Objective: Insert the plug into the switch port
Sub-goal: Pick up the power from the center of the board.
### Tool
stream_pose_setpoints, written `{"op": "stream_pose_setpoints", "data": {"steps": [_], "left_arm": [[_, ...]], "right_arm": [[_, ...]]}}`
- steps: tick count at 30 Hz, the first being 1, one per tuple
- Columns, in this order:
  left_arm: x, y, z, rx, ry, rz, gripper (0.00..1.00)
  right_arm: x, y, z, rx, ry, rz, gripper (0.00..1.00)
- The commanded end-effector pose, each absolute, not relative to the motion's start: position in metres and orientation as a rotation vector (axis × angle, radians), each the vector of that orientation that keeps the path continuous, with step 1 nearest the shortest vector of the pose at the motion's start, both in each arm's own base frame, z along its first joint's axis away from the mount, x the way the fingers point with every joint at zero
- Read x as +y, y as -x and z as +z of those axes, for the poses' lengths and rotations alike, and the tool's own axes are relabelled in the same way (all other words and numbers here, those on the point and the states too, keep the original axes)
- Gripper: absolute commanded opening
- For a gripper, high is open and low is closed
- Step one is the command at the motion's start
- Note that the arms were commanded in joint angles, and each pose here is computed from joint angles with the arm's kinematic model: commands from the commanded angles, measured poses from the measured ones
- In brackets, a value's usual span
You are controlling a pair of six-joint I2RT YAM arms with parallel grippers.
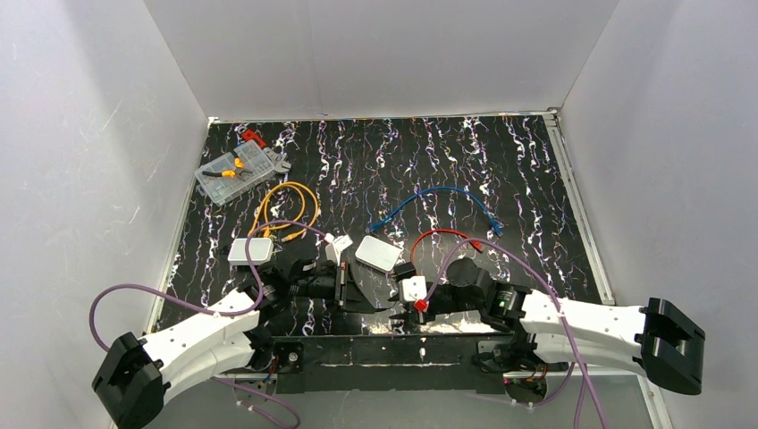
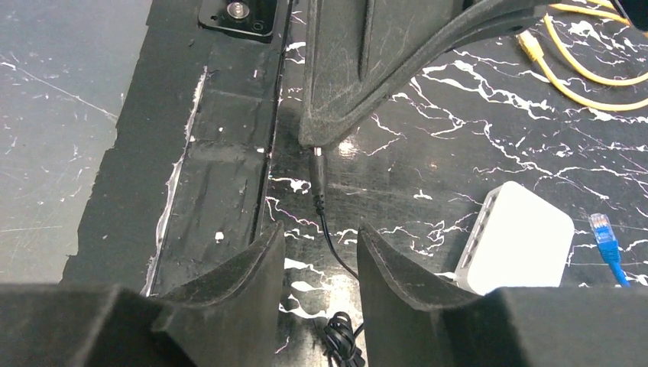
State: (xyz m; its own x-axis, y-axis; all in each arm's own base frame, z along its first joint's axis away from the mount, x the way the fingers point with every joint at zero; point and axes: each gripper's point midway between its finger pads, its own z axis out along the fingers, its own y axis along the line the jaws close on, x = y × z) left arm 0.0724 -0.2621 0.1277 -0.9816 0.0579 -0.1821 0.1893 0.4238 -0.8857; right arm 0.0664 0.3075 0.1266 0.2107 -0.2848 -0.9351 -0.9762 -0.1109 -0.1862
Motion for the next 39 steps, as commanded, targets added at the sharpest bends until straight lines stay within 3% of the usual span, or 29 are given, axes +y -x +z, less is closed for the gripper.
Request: {"op": "stream_pose_setpoints", "data": {"steps": [1,20,34,39], "left_arm": [[-0.262,-0.067,0.127,2.529,-0.273,-1.648,0.00],[-0.264,-0.066,0.128,2.520,-0.270,-1.671,0.00],[-0.264,-0.066,0.129,2.513,-0.270,-1.678,0.00],[-0.264,-0.066,0.128,2.517,-0.264,-1.680,0.00]], "right_arm": [[0.325,-0.065,0.160,1.098,1.542,0.994,0.45],[0.337,-0.059,0.163,1.069,1.571,1.038,0.29],[0.339,-0.058,0.160,1.077,1.577,1.041,0.27],[0.340,-0.059,0.160,1.077,1.578,1.042,0.23]]}}
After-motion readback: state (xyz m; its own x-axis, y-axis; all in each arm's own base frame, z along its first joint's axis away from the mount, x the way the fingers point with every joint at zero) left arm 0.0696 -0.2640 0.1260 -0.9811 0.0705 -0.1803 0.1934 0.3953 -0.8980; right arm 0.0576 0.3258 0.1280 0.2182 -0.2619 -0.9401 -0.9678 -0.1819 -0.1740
